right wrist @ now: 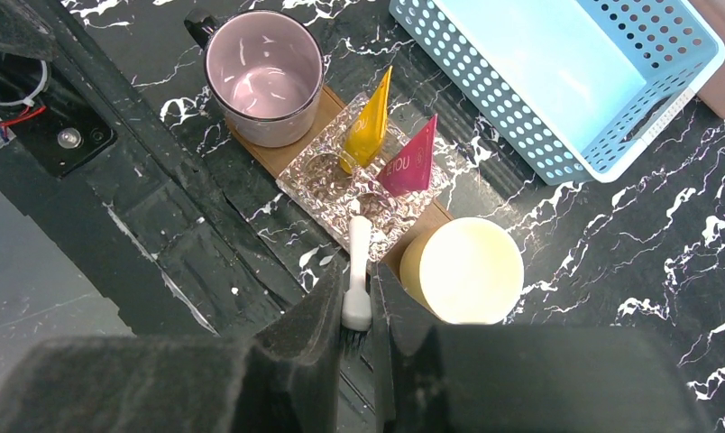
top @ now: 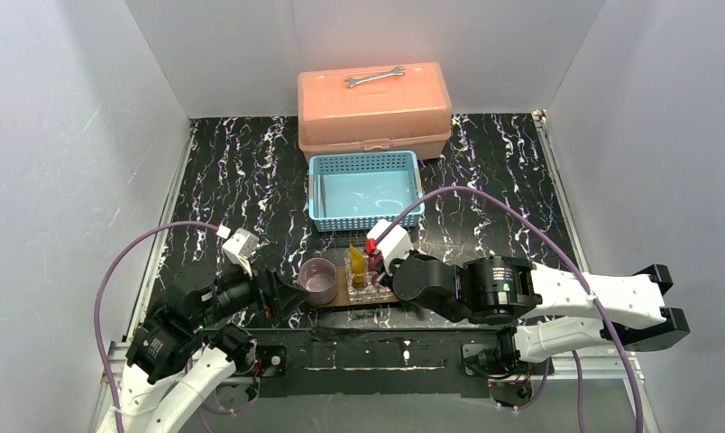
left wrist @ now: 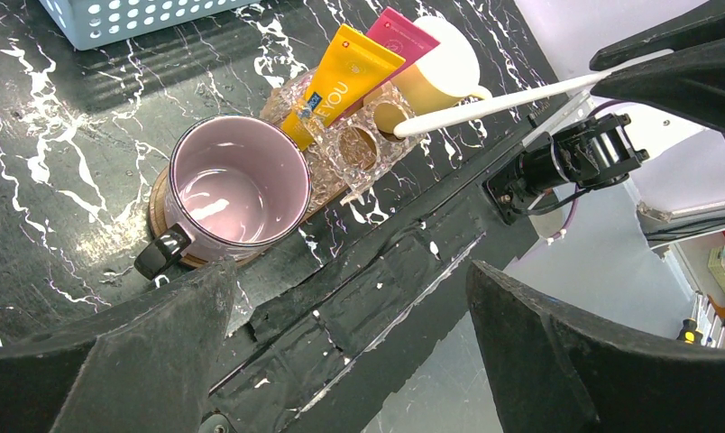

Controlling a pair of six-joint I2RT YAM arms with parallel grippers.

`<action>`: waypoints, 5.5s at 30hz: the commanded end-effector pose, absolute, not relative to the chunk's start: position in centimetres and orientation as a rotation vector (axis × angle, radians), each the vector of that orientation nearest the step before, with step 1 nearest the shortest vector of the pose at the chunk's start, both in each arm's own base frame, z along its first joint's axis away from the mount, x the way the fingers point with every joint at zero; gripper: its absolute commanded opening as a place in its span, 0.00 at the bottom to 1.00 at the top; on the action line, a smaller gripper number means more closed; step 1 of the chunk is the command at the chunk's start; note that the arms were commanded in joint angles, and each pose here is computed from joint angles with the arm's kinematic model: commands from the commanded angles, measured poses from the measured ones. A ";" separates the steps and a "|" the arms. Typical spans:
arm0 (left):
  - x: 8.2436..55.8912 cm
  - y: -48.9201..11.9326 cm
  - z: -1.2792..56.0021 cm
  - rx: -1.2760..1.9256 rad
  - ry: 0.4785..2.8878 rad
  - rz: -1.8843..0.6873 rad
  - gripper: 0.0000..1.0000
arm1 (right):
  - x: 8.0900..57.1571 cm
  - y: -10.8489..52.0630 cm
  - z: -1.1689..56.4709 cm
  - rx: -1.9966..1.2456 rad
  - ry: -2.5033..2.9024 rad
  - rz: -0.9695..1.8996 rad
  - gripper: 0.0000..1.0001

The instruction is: Prepare toiletry sets of a toothbrush and toothpaste on the tray

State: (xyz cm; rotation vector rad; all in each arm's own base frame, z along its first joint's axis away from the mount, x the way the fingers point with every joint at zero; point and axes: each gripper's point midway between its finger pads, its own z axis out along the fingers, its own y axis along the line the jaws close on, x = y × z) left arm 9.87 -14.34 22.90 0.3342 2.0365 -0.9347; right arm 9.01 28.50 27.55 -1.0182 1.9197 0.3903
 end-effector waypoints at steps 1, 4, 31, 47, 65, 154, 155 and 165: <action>10.2 -14.6 22.8 0.347 2.033 -0.938 0.98 | 9.4 28.5 28.6 -0.922 1.890 0.448 0.01; 10.2 -14.7 22.7 0.346 2.037 -0.938 0.98 | 9.4 28.4 28.0 -0.910 1.883 0.467 0.01; 10.5 -14.8 22.3 0.341 2.055 -0.931 0.98 | 10.6 29.0 23.2 -0.805 1.808 0.484 0.01; 10.5 -14.8 22.3 0.345 2.051 -0.935 0.98 | 11.0 28.8 21.5 -0.776 1.768 0.495 0.01; 10.4 -14.8 22.3 0.345 2.047 -0.935 0.98 | 11.3 28.1 19.7 -0.769 1.763 0.473 0.11; 11.5 -13.4 21.9 0.251 2.058 -0.838 0.98 | 37.9 43.0 17.4 -0.540 2.219 0.385 0.68; 11.5 -13.4 21.8 0.252 2.059 -0.839 0.98 | 38.2 43.2 16.9 -0.541 2.227 0.379 0.68; 11.5 -13.4 21.8 0.248 2.060 -0.837 0.98 | 40.0 44.0 12.3 -0.520 2.294 0.356 0.69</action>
